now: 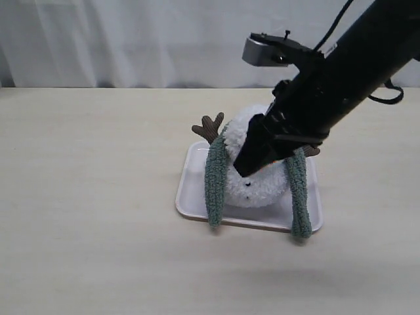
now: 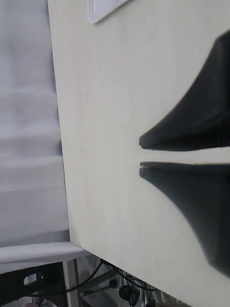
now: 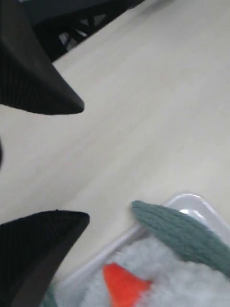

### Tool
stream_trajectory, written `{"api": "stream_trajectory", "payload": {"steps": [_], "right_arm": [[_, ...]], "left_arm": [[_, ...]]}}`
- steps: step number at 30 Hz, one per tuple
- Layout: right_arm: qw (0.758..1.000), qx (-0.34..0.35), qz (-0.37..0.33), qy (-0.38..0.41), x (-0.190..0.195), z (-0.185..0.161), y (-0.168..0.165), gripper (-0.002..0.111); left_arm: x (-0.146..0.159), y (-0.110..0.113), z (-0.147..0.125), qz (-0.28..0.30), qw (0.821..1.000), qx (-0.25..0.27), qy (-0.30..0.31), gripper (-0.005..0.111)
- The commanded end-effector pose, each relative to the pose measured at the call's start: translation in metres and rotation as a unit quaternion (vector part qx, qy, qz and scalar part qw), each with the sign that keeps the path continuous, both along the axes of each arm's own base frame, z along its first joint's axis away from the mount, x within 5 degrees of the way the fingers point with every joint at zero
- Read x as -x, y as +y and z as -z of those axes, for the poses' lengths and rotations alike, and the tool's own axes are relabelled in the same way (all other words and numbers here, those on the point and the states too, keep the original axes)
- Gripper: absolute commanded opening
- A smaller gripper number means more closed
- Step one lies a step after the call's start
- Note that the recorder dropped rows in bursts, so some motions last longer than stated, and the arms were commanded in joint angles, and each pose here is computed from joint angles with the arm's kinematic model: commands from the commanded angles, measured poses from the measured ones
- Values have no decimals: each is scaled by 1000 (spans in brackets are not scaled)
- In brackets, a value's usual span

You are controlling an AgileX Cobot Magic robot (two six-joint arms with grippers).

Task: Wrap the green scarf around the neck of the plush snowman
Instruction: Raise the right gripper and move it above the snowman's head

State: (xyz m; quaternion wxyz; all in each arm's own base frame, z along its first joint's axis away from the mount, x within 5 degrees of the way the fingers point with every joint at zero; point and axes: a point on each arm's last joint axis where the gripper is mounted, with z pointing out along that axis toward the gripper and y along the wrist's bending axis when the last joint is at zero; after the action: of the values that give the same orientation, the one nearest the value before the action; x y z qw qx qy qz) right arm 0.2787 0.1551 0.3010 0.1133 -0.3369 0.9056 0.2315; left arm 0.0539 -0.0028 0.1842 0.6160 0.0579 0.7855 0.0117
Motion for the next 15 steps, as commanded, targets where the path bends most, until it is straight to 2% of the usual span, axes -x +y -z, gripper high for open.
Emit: {"api": "stream_trajectory", "payload": {"steps": [1,4,8,12,15], "right_arm": [[994,21,-17,-107,-5,-22,21,40],[981,60,-20,-181,-5,-35,36,23],[967,85,54,-236,-11,-48,39,4],[961,90,102,-242,-20,-52,39,4],[963,95,105,-231,-25,-45,42,4]], "left_arm": [[0,0,0,-2,1000,1,-4,10],[0,0,0,-2,1000,1,-4,10],[0,0,0,-2,1000,1,-3,10],[0,0,0,-2,1000,1,-3,10],[0,0,0,-2,1000,1,-3,10]]}}
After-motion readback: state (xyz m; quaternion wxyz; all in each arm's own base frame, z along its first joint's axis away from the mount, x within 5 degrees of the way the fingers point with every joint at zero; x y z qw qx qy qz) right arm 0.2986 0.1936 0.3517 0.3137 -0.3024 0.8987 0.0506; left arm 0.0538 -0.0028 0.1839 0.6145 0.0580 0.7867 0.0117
